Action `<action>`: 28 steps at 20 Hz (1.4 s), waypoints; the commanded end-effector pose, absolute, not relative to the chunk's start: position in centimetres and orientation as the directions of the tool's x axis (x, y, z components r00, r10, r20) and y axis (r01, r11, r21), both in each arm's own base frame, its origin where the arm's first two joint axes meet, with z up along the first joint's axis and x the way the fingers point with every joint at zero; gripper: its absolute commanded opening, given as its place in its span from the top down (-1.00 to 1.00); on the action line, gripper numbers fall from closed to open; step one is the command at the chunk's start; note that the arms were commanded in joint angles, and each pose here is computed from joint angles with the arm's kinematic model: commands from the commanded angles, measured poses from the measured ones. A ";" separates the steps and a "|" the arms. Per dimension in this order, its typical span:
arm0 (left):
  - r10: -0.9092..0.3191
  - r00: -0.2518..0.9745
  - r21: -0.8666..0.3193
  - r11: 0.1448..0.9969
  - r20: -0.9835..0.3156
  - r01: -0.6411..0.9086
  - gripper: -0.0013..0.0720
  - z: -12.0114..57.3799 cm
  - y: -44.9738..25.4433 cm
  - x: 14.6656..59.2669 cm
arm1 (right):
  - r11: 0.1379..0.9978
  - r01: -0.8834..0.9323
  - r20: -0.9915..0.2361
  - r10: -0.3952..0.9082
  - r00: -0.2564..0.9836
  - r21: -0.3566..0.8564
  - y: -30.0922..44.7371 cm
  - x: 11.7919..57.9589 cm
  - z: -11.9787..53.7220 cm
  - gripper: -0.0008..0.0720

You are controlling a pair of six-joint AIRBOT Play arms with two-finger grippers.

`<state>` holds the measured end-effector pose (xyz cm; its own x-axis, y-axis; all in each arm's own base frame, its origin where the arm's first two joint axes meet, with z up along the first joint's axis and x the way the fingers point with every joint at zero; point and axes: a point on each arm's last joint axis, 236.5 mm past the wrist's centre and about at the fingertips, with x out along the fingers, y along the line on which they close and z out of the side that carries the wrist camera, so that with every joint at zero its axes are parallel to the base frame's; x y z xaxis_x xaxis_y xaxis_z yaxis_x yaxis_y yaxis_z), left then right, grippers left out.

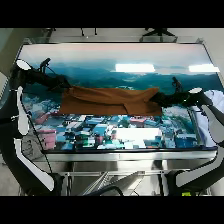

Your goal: Fold the shirts.

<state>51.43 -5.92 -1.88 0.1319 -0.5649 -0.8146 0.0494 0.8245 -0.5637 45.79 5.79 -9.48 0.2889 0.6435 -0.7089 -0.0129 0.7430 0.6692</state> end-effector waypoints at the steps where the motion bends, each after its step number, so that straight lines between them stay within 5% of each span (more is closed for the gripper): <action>1: -0.580 0.110 -0.574 0.815 -0.807 0.083 -0.83 -1.7 -8.5 51.2 | 0.742 -0.032 -0.716 0.656 0.239 0.670 7.5 45.1 -10.7 -0.71; 3: -0.579 0.118 -0.568 0.815 -0.807 0.116 -0.81 -1.7 -10.5 51.5 | 0.733 -0.035 -0.705 0.665 0.248 0.679 7.8 45.4 -10.2 0.55; 5: -0.579 0.137 -0.560 0.814 -0.804 0.155 0.35 -1.8 -12.8 52.1 | 0.731 -0.060 -0.694 0.667 0.271 0.680 7.6 46.3 -8.8 0.90; 6: -0.580 0.146 -0.556 0.812 -0.801 0.176 0.69 -1.9 -14.3 52.4 | 0.732 -0.082 -0.687 0.668 0.286 0.677 7.6 46.9 -7.6 0.93; 16: -0.609 0.058 -0.547 0.746 -0.791 0.379 0.69 -9.8 -36.9 47.2 | 0.607 -0.427 -0.518 0.794 0.317 0.670 11.2 46.7 15.1 0.93; 20: -0.641 0.088 -0.543 0.708 -0.763 0.451 0.69 -9.1 -41.8 46.8 | 0.574 -0.501 -0.482 0.818 0.313 0.648 13.1 46.2 18.2 0.93; 23: -0.666 0.151 -0.535 0.695 -0.731 0.480 0.70 -2.2 -39.2 48.8 | 0.596 -0.508 -0.526 0.799 0.293 0.622 14.1 46.0 17.0 0.93; 28: -0.641 0.352 -0.486 0.757 -0.682 0.435 0.70 13.1 -22.8 52.0 | 0.573 -0.562 -0.502 0.813 0.296 0.597 22.5 47.9 15.2 0.93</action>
<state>51.86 -30.52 6.18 0.2657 -0.6629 -0.7000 0.4574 0.7259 -0.5138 46.82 17.80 16.09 0.2832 0.8080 -0.5167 -0.5319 0.5806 0.6164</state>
